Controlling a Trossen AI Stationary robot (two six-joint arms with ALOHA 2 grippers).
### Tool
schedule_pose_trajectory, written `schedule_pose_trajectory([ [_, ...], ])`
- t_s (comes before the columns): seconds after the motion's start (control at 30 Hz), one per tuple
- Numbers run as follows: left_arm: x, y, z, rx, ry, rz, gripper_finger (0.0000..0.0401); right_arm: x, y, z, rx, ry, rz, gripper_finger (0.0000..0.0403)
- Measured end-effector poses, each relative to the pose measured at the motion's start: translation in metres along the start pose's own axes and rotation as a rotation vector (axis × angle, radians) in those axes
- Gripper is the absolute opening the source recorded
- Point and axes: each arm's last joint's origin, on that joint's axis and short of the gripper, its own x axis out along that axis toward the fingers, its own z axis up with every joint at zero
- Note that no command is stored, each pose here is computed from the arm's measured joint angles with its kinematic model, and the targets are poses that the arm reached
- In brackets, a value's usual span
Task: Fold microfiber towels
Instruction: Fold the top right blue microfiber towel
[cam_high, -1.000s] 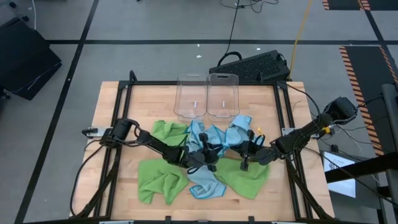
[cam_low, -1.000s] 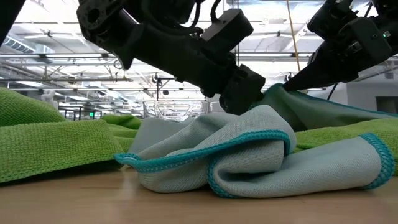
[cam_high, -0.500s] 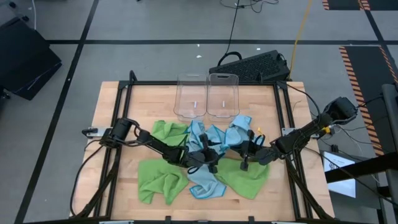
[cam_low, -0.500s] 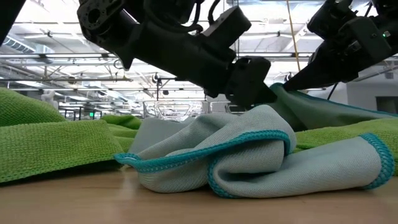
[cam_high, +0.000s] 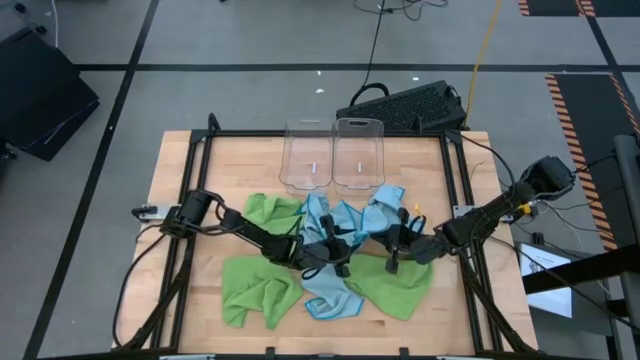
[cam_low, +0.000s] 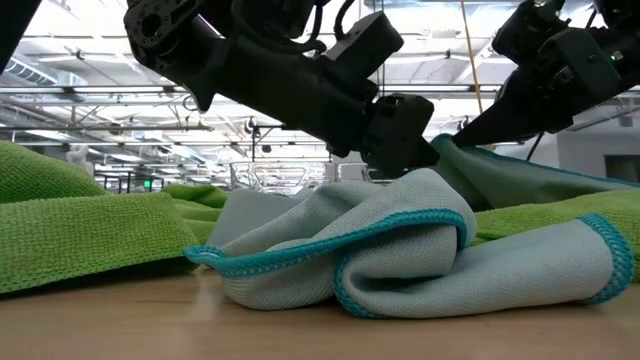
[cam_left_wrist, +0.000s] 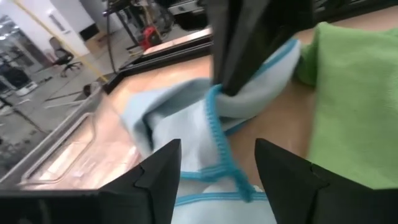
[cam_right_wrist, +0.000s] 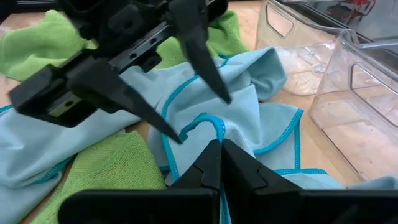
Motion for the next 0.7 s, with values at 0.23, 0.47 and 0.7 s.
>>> schedule_pose_trajectory([
  [0.23, 0.003, 0.005, -0.002, 0.016, 0.024, 0.065, 0.0207, 0.000, 0.000, 0.000, 0.000, -0.001, 0.000, 0.0000],
  [0.47, 0.004, 0.008, -0.004, 0.080, 0.043, 0.091, 0.0176, 0.000, 0.000, 0.000, 0.004, 0.000, 0.002, 0.0000],
  [0.7, -0.002, 0.000, -0.003, 0.178, 0.045, 0.067, 0.0080, 0.000, 0.000, 0.000, 0.004, 0.001, 0.003, 0.0000],
])
